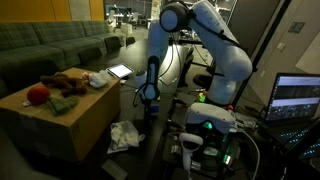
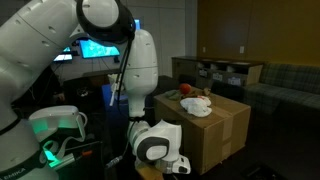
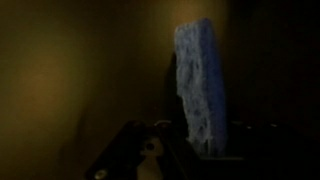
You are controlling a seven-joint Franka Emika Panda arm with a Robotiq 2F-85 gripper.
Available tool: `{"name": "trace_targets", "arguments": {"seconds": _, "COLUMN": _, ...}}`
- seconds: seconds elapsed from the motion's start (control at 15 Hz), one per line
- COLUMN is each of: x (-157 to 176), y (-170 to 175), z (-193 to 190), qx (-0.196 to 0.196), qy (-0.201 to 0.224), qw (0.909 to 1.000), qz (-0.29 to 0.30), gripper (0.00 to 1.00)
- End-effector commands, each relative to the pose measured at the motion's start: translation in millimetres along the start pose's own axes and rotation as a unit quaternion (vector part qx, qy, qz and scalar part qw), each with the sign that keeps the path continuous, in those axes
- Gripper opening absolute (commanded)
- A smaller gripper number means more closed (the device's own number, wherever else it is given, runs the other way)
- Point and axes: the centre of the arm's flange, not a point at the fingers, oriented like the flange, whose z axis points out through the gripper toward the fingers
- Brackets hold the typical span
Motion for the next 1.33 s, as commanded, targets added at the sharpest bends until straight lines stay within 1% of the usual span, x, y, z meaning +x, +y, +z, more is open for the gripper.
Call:
{"name": "trace_targets", "arguments": {"seconds": 0.0, "x": 7, "y": -2, "z": -11, "qx": -0.004, "qy": -0.009, "qw": 0.9999, "qz": -0.012, "gripper": 0.02}}
{"name": "trace_targets", "arguments": {"seconds": 0.13, "x": 8, "y": -2, "z": -19, "qx": -0.008, "qy": -0.019, "qw": 0.9997, "qz": -0.012, "gripper": 0.04}}
{"name": "trace_targets", "arguments": {"seconds": 0.33, "x": 6, "y": -4, "z": -49, "qx": -0.020, "qy": -0.036, "qw": 0.9992, "qz": 0.002, "gripper": 0.03}}
{"name": "trace_targets", "arguments": {"seconds": 0.47, "x": 7, "y": -5, "z": -81, "qx": -0.026, "qy": -0.049, "qw": 0.9983, "qz": 0.021, "gripper": 0.03}}
{"name": "trace_targets", "arguments": {"seconds": 0.67, "x": 18, "y": -8, "z": -137, "qx": -0.055, "qy": -0.053, "qw": 0.9956, "qz": 0.055, "gripper": 0.03}}
{"name": "trace_targets", "arguments": {"seconds": 0.73, "x": 24, "y": -9, "z": -156, "qx": -0.072, "qy": -0.050, "qw": 0.9936, "qz": 0.070, "gripper": 0.03}}
{"name": "trace_targets", "arguments": {"seconds": 0.93, "x": 37, "y": -11, "z": -217, "qx": -0.109, "qy": -0.037, "qw": 0.9883, "qz": 0.100, "gripper": 0.03}}
{"name": "trace_targets", "arguments": {"seconds": 1.07, "x": 51, "y": -11, "z": -258, "qx": -0.127, "qy": -0.021, "qw": 0.9841, "qz": 0.122, "gripper": 0.03}}
{"name": "trace_targets", "arguments": {"seconds": 1.13, "x": 55, "y": -9, "z": -278, "qx": -0.133, "qy": -0.013, "qw": 0.9826, "qz": 0.129, "gripper": 0.03}}
{"name": "trace_targets", "arguments": {"seconds": 1.27, "x": 72, "y": -7, "z": -310, "qx": -0.132, "qy": 0.016, "qw": 0.9816, "qz": 0.137, "gripper": 0.03}}
